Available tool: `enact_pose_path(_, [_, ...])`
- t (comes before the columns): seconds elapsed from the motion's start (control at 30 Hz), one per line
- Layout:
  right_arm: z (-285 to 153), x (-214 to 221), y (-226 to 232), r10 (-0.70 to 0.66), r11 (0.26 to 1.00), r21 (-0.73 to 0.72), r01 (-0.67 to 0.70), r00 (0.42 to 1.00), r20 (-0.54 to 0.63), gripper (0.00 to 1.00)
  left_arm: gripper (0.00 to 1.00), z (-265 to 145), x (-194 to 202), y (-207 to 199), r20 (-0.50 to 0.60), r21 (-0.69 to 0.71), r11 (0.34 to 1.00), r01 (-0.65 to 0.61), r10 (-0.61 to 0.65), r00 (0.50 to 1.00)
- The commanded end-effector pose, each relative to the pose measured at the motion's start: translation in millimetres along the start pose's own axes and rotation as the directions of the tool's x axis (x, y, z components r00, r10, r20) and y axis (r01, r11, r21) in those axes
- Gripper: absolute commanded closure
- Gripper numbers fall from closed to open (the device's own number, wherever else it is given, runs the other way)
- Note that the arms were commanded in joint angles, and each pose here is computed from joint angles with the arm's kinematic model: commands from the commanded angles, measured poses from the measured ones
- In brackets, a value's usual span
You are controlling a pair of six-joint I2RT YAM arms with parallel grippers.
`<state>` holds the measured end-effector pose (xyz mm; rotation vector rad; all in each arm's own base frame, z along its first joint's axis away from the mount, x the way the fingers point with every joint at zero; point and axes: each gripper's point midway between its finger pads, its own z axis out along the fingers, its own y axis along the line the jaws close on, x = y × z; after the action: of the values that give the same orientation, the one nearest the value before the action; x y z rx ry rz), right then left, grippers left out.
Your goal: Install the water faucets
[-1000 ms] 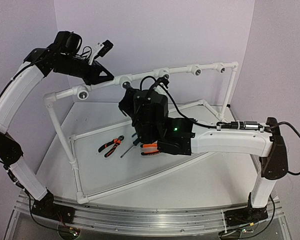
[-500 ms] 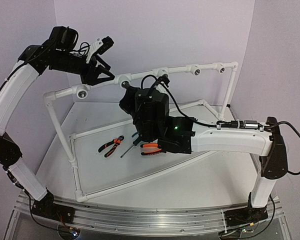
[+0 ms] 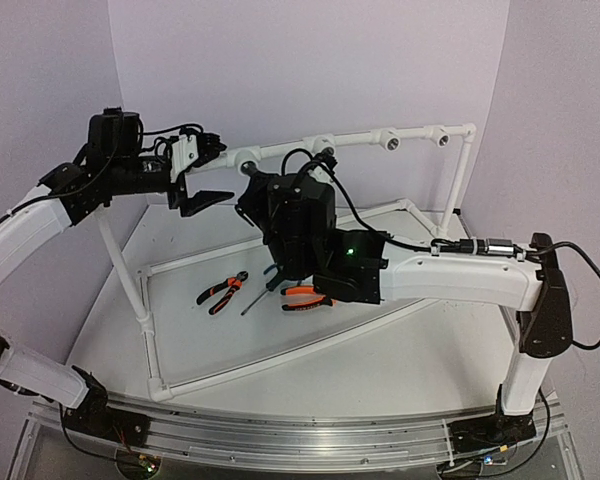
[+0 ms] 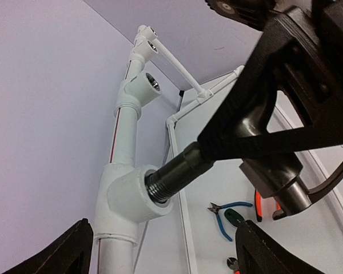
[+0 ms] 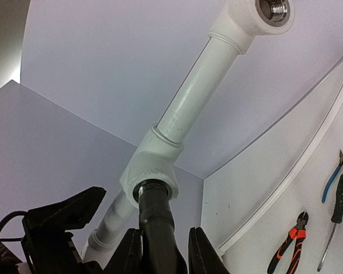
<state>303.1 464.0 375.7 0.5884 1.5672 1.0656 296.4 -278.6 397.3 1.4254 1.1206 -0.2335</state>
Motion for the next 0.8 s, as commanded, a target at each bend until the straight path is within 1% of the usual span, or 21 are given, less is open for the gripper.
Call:
enact_pose_path(0.0, [11,-21,18,0.08,0.996,-0.032,-0.078,0.995,0.054,1.0,0.12,-11,-28,3,0.146,-0.184,0.946,-0.268,0.296,0.944])
enact_pose_path(0.1, [12,-19,18,0.081,0.996,-0.033,-0.079,0.995,0.05,1.0,0.12,-18,-24,-16,0.173,-0.229,0.9,-0.372,0.413,0.894])
enact_pose_path(0.23, [13,-16,16,0.078,0.997,-0.032,-0.077,0.996,0.048,1.0,0.12,-31,-29,-41,0.255,-0.259,0.876,-0.408,0.469,0.846])
enact_pose_path(0.3, [13,-16,16,0.077,0.997,-0.031,-0.076,0.996,0.05,1.0,0.12,-31,-31,-51,0.277,-0.272,0.865,-0.422,0.491,0.826])
enact_pose_path(0.4, [15,-14,18,0.071,0.997,-0.034,-0.07,0.996,0.048,1.0,0.12,-25,-25,-61,0.269,-0.287,0.854,-0.434,0.506,0.819])
enact_pose_path(0.47, [15,-13,18,0.068,0.997,-0.034,-0.066,0.997,0.047,1.0,0.13,-21,-25,-67,0.275,-0.304,0.842,-0.445,0.525,0.806])
enact_pose_path(0.57, [16,-13,18,0.067,0.997,-0.034,-0.065,0.997,0.048,1.0,0.17,-12,-24,-75,0.275,-0.332,0.82,-0.466,0.557,0.784])
enact_pose_path(0.77, [17,-10,19,0.063,0.997,-0.037,-0.061,0.997,0.044,1.0,0.28,1,-19,-63,0.238,-0.375,0.812,-0.447,0.551,0.8])
